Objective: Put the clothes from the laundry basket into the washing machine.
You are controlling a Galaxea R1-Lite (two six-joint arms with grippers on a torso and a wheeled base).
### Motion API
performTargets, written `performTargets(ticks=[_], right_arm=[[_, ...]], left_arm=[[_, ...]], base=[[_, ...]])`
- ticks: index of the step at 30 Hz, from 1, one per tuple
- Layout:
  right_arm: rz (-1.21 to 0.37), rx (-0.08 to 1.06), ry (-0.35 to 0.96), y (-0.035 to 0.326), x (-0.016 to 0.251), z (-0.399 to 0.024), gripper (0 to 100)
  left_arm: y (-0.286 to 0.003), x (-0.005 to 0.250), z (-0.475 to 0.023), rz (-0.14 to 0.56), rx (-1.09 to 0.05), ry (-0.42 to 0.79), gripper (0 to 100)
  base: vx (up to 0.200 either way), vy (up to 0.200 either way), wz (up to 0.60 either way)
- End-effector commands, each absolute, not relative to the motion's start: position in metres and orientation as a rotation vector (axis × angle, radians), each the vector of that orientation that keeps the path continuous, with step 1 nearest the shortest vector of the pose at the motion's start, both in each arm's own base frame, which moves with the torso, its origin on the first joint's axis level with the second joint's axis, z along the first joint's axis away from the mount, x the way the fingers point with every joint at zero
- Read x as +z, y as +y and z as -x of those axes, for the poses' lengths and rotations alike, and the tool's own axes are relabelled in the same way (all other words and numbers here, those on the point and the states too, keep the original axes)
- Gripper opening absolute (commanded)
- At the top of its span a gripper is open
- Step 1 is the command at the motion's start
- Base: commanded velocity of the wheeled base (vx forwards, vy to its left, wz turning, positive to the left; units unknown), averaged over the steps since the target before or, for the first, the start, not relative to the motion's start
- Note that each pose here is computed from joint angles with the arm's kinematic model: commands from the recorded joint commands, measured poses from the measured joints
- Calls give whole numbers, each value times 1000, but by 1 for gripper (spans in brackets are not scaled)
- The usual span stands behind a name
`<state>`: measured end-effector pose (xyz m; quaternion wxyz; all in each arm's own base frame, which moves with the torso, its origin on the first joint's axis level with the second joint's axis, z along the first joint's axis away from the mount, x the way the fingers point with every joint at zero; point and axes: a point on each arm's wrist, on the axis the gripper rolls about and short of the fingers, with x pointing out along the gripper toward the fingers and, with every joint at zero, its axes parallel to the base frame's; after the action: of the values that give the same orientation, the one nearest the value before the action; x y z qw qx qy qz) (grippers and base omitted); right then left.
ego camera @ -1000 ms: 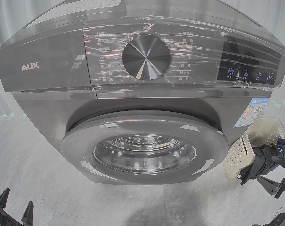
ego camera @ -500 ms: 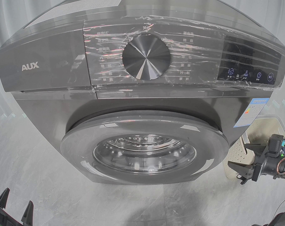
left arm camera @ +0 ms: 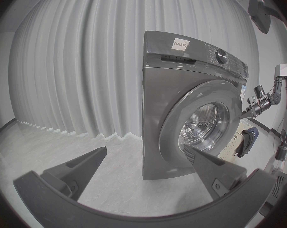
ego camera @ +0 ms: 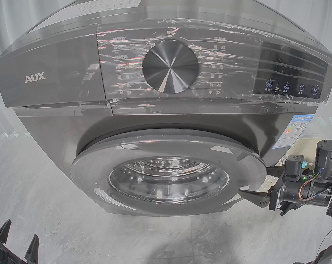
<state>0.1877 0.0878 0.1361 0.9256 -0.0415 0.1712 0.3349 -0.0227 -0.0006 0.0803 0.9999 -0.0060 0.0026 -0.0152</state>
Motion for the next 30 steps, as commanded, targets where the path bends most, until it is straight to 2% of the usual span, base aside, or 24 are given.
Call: performTargets(ticks=[1, 4, 12, 18, 22, 28, 30], right_arm=[[90, 703, 386, 92, 129, -188, 100], [91, 703, 389, 90, 128, -184, 100], [106, 750, 365, 79, 126, -140, 100], [115, 681, 355, 78, 128, -144, 100], [115, 678, 360, 81, 129, -150, 100], [118, 687, 387, 88, 125, -161, 100], [119, 692, 404, 90, 122, -163, 100]], left_arm=[[-1, 75, 23, 12, -31, 5, 100], [-1, 75, 23, 12, -31, 5, 100], [-1, 75, 23, 11, -31, 5, 100], [-1, 76, 23, 11, -31, 3, 100], [-1, 76, 23, 11, -31, 3, 100], [-1, 76, 23, 14, -31, 3, 100], [-1, 75, 23, 14, -31, 5, 100]], base=[[0, 0, 0], [0, 0, 0], [0, 0, 0], [0, 0, 0], [0, 0, 0], [-200, 0, 0], [0, 0, 0]])
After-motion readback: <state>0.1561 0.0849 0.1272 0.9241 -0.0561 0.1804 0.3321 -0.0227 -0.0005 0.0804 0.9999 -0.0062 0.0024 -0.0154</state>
